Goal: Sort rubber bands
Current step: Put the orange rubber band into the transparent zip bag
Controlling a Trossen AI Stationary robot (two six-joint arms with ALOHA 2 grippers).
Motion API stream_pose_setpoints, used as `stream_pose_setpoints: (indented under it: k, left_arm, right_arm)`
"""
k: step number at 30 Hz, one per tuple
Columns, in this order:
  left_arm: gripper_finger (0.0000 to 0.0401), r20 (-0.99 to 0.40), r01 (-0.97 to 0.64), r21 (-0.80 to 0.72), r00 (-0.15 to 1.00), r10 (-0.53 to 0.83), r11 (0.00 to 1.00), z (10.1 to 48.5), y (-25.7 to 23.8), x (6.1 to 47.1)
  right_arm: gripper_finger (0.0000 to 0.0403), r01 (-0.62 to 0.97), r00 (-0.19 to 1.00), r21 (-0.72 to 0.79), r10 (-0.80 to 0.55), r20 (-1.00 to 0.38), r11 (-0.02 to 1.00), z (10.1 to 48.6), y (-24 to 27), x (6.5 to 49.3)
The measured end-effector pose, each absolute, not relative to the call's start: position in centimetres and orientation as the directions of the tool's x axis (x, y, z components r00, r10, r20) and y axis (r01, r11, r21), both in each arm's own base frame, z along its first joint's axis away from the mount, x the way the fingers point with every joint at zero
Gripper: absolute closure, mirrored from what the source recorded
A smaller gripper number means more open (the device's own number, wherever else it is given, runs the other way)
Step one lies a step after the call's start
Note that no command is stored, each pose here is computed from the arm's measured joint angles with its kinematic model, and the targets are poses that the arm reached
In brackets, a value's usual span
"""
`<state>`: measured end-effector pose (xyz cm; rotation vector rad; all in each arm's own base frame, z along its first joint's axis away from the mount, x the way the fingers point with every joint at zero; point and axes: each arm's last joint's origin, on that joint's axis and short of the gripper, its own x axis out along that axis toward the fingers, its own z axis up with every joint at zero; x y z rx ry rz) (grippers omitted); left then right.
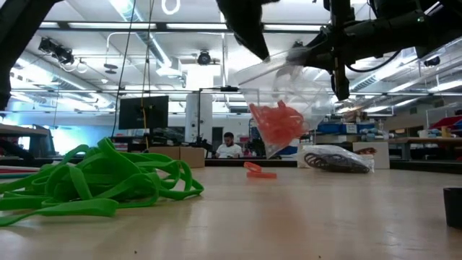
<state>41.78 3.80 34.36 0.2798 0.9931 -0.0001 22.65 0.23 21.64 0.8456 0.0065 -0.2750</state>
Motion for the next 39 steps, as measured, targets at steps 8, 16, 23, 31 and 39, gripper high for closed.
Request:
stream_pose_setpoints:
  k: [8,16,23,31,39]
  left_arm:
    - [0.0232,-0.88,0.224,-0.008,0.46,-0.113,0.975,36.0,1.5,40.1]
    - [0.0234,-0.931,0.306,-0.131,0.289,-0.223,0.943,31.8,-2.7,39.9]
    - [0.0234,-0.937,0.348,-0.141,0.256,-0.238,0.927,24.6,-4.6,40.3]
    - [0.0234,-0.901,0.24,-0.048,0.407,-0.146,0.969,17.4,-1.5,40.4]
    - [0.0234,-0.855,0.143,0.03,0.517,-0.049,0.989,15.1,1.2,40.2]
  right_arm:
    - [0.0399,0.243,0.965,0.736,-0.238,-0.115,0.631,21.6,0.2,22.7]
    - [0.0399,0.246,0.964,0.725,-0.238,-0.116,0.643,21.6,0.2,22.6]
    - [0.0399,0.255,0.963,0.722,-0.238,-0.127,0.644,21.5,0.2,22.6]
    - [0.0399,0.269,0.96,0.717,-0.244,-0.141,0.643,21.4,0.2,22.6]
    - [0.0399,0.268,0.961,0.716,-0.237,-0.146,0.644,21.3,0.2,22.6]
